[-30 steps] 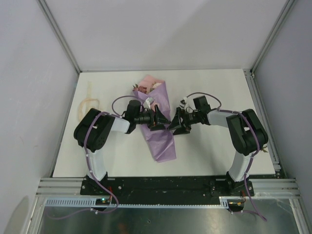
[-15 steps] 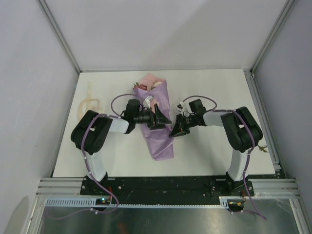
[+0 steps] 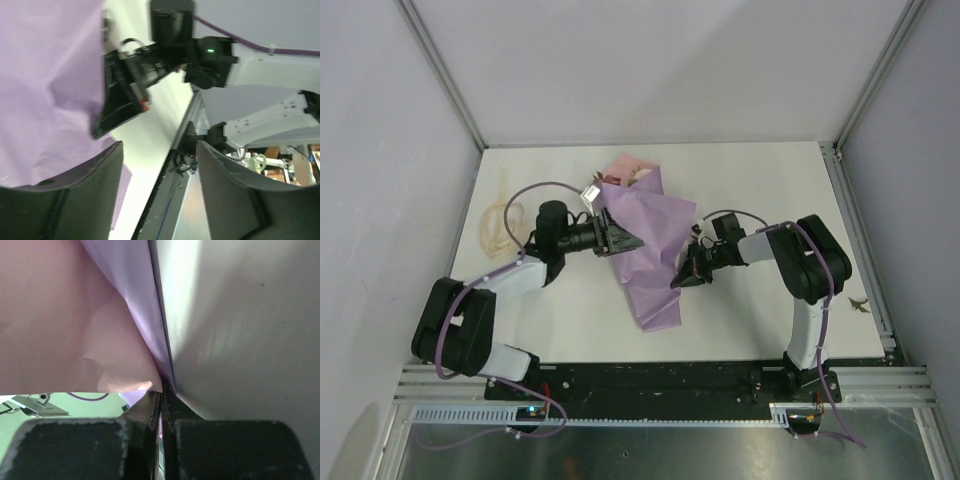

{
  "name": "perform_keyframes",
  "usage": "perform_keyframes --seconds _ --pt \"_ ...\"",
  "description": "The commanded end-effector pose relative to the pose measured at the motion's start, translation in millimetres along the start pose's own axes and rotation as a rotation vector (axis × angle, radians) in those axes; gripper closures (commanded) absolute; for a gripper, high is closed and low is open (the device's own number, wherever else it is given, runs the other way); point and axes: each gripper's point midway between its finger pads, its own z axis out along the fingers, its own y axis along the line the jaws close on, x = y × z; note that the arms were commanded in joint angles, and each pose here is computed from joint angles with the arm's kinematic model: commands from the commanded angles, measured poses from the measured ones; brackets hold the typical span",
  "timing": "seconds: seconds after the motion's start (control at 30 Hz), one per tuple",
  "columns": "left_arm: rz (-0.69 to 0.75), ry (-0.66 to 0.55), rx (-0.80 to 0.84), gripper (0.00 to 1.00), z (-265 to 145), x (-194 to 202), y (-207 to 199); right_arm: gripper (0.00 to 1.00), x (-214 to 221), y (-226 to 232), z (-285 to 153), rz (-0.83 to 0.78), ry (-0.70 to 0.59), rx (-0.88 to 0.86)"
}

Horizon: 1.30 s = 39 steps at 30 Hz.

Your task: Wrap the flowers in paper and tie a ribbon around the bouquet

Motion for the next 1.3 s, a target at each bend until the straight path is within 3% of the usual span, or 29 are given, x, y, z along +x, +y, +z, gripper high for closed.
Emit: perform_keyframes --seconds 0.0,0.13,0.47,0.7,0.87,0.97,1.1,1.2,1.27 --pt "-0.053 -0.009 -0.140 0.43 -20.8 3.5 48.3 1.00 -4.4 -1.4 0.7 0.024 -0.030 -0.015" --pt "-0.100 -0.045 -0.254 0.51 -36.6 -3.7 88.7 1.00 -2.6 -4.6 0.5 0.034 -0.028 -0.008" --pt "-0.114 0.030 -0.373 0.26 -38.6 10.8 142.6 1.00 -2.3 -10.7 1.6 0.038 -0.027 0.006" --pt "-0.098 0.080 -0.345 0.21 -15.7 1.8 155.7 1.00 -5.3 -13.7 1.8 0.017 -0.027 0.019" --pt "-0.111 0.082 -0.265 0.31 5.8 -8.1 149.7 1.00 -12.2 -13.7 -0.8 -0.016 -0.024 0.049" --pt "-0.130 0.092 -0.242 0.50 11.3 -8.0 152.5 0.99 -11.3 -13.9 -1.2 -0.023 -0.010 0.060" --pt "-0.097 0.096 -0.222 0.72 16.1 -14.5 152.4 0.73 -13.4 -13.1 -3.8 -0.051 -0.017 0.077" --pt "-0.081 0.104 -0.199 0.79 20.1 -20.2 150.7 0.48 -27.1 -10.4 -9.3 -0.085 -0.070 0.102" --pt "-0.077 0.109 -0.193 0.81 22.1 -21.5 151.0 0.38 -39.7 -5.6 -13.2 -0.103 -0.111 0.105"
